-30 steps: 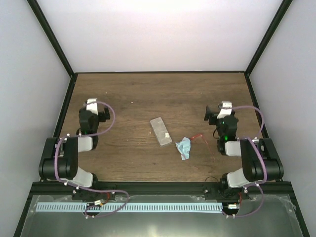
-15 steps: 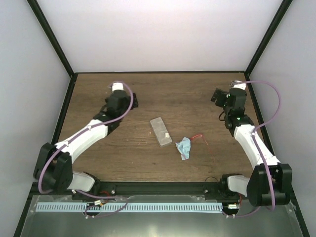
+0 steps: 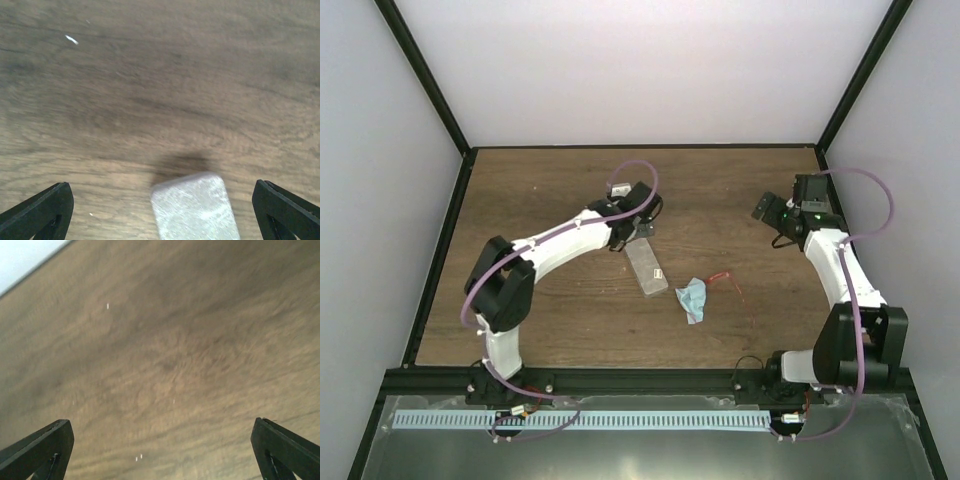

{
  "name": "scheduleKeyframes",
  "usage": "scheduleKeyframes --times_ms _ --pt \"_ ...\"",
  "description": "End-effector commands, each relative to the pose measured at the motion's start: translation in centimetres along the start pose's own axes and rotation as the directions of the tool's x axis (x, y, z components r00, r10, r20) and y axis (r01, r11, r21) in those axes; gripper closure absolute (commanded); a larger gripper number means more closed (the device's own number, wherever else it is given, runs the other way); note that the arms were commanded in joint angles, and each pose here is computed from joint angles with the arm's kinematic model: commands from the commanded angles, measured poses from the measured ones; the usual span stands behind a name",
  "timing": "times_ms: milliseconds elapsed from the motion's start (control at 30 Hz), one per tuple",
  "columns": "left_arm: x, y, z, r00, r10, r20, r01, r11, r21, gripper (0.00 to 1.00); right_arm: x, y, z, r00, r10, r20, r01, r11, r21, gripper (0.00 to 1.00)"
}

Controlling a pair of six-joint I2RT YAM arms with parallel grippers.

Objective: Organize the sunglasses
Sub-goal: Pick up the sunglasses case from the center of the board.

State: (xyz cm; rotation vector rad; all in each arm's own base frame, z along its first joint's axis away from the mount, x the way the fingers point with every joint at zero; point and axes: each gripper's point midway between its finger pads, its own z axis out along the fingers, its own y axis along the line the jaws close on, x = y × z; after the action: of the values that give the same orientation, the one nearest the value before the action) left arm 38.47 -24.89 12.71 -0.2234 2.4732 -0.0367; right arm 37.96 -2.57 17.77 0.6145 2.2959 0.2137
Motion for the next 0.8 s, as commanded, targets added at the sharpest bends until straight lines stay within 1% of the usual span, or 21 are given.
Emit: scheduleKeyframes --times_ms 0,167,333,533,700,767 --pt "3.3 -0.8 0.5 0.992 0.028 -0.121 -0.033 0.999 -0.034 0.0 3.6 1.4 0.5 0.989 -0.023 -0.148 0.007 0.995 -0.104 0.0" --pt "5.0 -2.1 1.2 0.983 0.04 -0.179 -0.047 0.998 -0.039 0.01 4.9 0.9 1.1 0.982 -0.022 -0.19 0.004 0.995 -0.095 0.0" --pt "6.8 -3.7 1.9 0.961 -0.022 -0.277 0.011 0.999 -0.04 0.04 5.1 1.1 1.3 0.977 -0.022 -0.21 0.0 0.995 -0.102 0.0" --pt "8.7 -4.7 1.8 0.936 -0.086 -0.342 0.077 0.996 -0.042 0.05 5.9 1.1 1.6 0.971 -0.021 -0.239 -0.007 0.994 -0.113 0.0" --pt "10.8 -4.6 2.3 0.923 -0.084 -0.376 0.061 0.995 -0.073 0.05 6.4 1.2 1.8 0.967 -0.026 -0.255 -0.005 0.992 -0.123 0.0" --pt "11.2 -4.7 2.5 0.92 -0.085 -0.382 0.059 0.995 -0.078 0.07 6.4 1.3 1.8 0.966 -0.03 -0.256 -0.003 0.992 -0.129 0.0"
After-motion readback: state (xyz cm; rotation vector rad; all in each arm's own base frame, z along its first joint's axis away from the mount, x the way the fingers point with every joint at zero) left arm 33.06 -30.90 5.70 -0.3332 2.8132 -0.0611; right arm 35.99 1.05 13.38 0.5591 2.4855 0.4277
